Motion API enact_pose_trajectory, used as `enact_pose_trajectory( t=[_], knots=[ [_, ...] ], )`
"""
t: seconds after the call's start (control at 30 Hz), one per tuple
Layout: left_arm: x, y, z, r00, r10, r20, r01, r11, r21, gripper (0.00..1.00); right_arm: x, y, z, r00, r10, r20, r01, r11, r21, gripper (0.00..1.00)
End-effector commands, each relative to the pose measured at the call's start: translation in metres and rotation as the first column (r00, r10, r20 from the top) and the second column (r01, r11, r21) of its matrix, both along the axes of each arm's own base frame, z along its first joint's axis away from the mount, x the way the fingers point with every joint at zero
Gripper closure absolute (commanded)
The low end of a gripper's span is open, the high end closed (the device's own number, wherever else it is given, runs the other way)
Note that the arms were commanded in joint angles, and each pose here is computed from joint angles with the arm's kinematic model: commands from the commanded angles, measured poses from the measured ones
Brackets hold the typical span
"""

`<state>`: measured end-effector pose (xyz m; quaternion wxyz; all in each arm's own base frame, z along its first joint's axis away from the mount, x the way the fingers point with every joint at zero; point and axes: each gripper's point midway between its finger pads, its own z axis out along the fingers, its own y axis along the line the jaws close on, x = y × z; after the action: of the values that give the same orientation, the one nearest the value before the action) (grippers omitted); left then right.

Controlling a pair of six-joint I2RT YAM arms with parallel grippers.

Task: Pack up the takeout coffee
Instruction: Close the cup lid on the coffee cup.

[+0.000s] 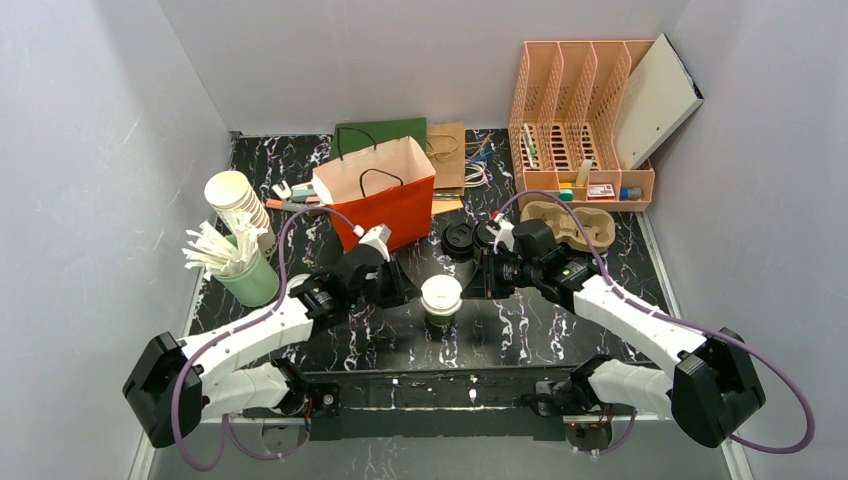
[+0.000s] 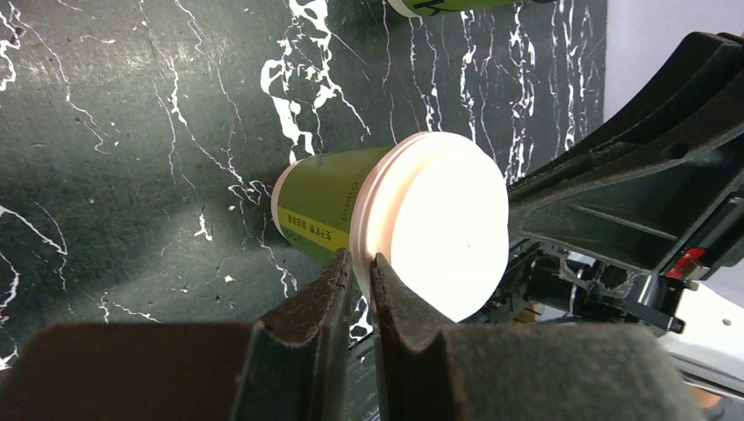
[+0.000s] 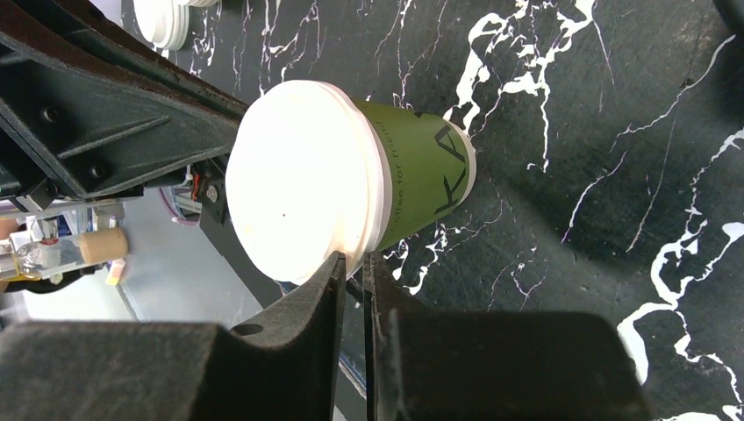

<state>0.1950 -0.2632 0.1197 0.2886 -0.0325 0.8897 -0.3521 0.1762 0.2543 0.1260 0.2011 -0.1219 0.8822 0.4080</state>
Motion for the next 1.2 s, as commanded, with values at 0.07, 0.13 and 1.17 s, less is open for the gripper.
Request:
enact_pose_trajectory(
  t=[0.07,0.13,1.17],
  knots=[
    [-0.001,0.017,-0.016,1.000,-0.014,-0.024,0.018,0.986,0.166,0.87,-0.007,-0.010,-0.009,0.999,-0.002,-0.039,-0.001,0.997,-0.073,0.80],
    [0.000,0.014,-0.014,0.999,-0.022,-0.024,0.025,0.986,0.162,0.87,-0.007,-0.011,-0.011,0.999,-0.005,-0.042,0.002,0.997,-0.078,0.80],
    [-0.025,0.036,-0.085,0.988,-0.015,-0.155,0.056,0.963,0.265,0.90,-0.027,-0.029,-0.076,0.987,-0.026,-0.156,-0.003,0.983,-0.184,0.84]
  ],
)
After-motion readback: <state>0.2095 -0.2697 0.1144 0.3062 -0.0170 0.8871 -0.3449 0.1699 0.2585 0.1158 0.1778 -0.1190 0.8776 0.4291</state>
